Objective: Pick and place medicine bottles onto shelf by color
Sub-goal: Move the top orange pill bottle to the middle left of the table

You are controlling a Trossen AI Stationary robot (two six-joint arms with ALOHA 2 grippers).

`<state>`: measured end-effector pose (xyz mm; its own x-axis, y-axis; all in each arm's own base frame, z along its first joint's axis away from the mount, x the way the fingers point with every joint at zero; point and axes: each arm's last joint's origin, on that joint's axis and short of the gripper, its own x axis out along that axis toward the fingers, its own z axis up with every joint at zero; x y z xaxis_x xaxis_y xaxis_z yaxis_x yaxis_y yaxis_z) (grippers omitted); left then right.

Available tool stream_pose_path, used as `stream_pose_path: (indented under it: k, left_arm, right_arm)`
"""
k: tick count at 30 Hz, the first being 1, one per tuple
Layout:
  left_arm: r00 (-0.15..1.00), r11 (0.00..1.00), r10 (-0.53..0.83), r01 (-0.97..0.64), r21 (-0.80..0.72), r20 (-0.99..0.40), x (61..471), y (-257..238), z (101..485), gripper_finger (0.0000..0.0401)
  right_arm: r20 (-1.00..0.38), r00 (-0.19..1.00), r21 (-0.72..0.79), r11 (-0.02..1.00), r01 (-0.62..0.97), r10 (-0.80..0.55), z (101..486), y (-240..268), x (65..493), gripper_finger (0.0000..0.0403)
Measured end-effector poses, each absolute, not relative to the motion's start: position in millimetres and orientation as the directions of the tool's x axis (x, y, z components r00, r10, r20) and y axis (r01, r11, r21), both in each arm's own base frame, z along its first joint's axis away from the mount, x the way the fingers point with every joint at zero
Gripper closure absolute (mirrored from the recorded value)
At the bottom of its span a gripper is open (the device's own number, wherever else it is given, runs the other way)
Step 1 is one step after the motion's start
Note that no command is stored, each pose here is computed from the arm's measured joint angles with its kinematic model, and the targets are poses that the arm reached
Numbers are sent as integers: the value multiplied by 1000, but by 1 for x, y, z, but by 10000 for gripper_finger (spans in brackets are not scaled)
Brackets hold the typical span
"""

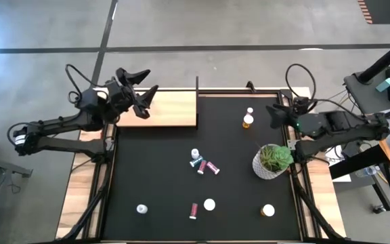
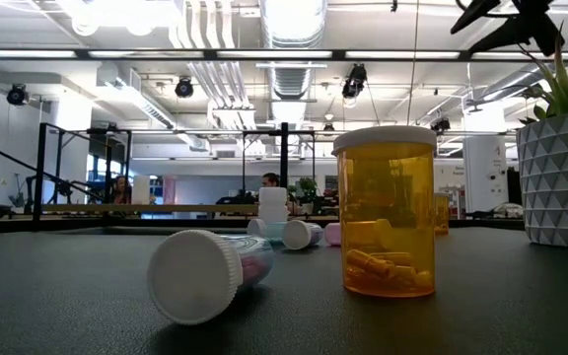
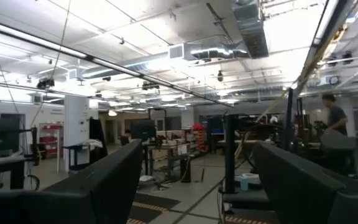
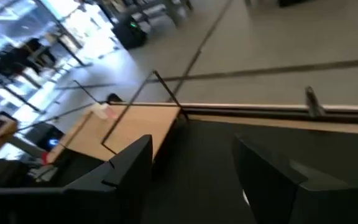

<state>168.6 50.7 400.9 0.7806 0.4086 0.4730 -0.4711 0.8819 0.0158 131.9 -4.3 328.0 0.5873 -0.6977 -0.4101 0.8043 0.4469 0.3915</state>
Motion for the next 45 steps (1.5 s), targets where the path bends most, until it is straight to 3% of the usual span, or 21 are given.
stream_pose_path:
  k: [7, 17, 32, 45]
  left_arm:
    - [793, 882, 413, -471, 20, 448, 162, 49, 391, 111]
    - [799, 882, 415, -470, 22, 435, 156, 47, 392, 111]
    - [825, 883, 422, -468, 33, 377, 147, 45, 389, 111]
    - [828, 884, 423, -466, 34, 368, 138, 43, 389, 111]
  right_arm:
    - [-525, 552, 386, 396, 833, -648, 333, -10, 143, 164]
    - [-743, 467, 367, 291, 883, -479, 308, -36, 171, 99]
    - [-903, 305, 258, 184, 948, -302, 273, -96, 189, 94]
    - [-972, 173, 141, 188, 972, -161, 227, -131, 211, 94]
